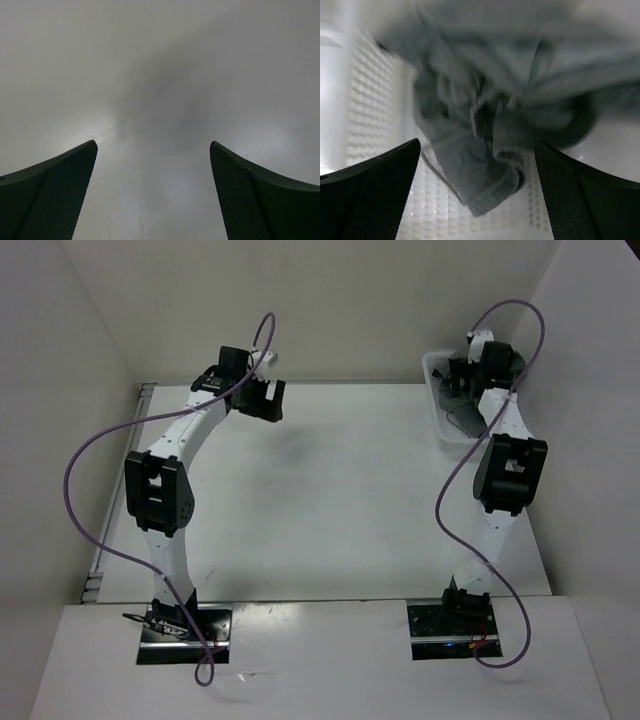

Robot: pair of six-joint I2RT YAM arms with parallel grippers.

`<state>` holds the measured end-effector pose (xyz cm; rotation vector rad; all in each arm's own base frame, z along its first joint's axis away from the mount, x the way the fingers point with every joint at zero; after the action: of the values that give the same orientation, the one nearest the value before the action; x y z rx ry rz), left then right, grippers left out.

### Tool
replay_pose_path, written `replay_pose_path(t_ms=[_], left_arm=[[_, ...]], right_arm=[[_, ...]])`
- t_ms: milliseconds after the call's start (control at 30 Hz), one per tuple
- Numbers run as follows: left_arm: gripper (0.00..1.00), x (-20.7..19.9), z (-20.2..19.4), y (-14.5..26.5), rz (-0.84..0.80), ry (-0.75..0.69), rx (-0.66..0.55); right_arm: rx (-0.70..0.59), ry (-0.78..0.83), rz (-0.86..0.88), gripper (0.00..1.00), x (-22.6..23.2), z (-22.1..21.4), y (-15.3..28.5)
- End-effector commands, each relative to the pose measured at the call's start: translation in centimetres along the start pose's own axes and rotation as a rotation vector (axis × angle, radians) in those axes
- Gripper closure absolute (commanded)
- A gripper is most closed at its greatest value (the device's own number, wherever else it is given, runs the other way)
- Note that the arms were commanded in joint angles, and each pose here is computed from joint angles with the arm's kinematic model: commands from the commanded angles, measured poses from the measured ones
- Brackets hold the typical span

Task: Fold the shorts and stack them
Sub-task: Grab the shorts from the pile

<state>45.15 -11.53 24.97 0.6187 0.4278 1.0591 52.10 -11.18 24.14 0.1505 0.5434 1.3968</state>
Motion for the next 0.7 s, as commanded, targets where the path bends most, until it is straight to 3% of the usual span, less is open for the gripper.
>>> replay_pose_path(t_ms=[0, 300, 433, 467, 533, 567, 600, 633, 667], left_arm=[[0.0, -1.6, 0.5, 2.0, -0.157, 0.009, 0.035], [0.0, -1.6, -2.6, -0.3, -0.133, 0.031, 0.163], [0.0, -1.7, -2.2, -0.5, -0.096, 0.018, 0.161], [0.0, -1.7, -2.2, -0.5, -0.096, 0.018, 0.161], [0.0, -2.0, -2.5, -0.9, -0.082, 0.01, 0.174], [0.0, -2.0, -2.5, -0.9, -0.082, 0.01, 0.174], [0.0, -2.4, -2.1, -0.9, -0.087, 0.001, 0.165], [0.0, -2.3, -2.1, -0.9, -0.075, 0.0, 0.167], [0.0, -2.2, -2.0, -0.9, -0.065, -0.002, 0.159]], right_arm=[[0.077, -0.083, -0.062, 0.01, -0.5, -1.1, -1.1], [0.172, -0.008, -0.204, 0.01, -0.8, -6.6, -6.8], [0.193, 0.018, -0.275, 0.01, -0.8, -8.5, -8.8], [0.204, 0.02, -0.262, 0.06, -0.6, -8.9, -9.1], [0.215, 0.02, -0.207, 0.29, -0.1, -9.4, -9.6], [0.21, 0.019, -0.196, 0.67, -0.1, -9.1, -9.5], [0.216, 0.034, -0.185, 0.85, 0.4, -9.1, -9.5], [0.2, 0.036, -0.181, 0.97, 0.7, -8.2, -9.2], [0.172, 0.013, -0.191, 1.0, 0.4, -6.9, -8.5]])
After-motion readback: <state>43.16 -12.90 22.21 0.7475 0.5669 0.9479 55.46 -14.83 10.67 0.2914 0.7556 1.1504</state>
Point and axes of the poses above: each gripper's point midway between its finger pads, its own y axis back along the fingers, its own x axis along the line the jaws close on, z = x × y, the point moved 10 cm from there along y, back along the fingers, and after that the axes turned 3 degrees about -y, right-handed, at the moved point
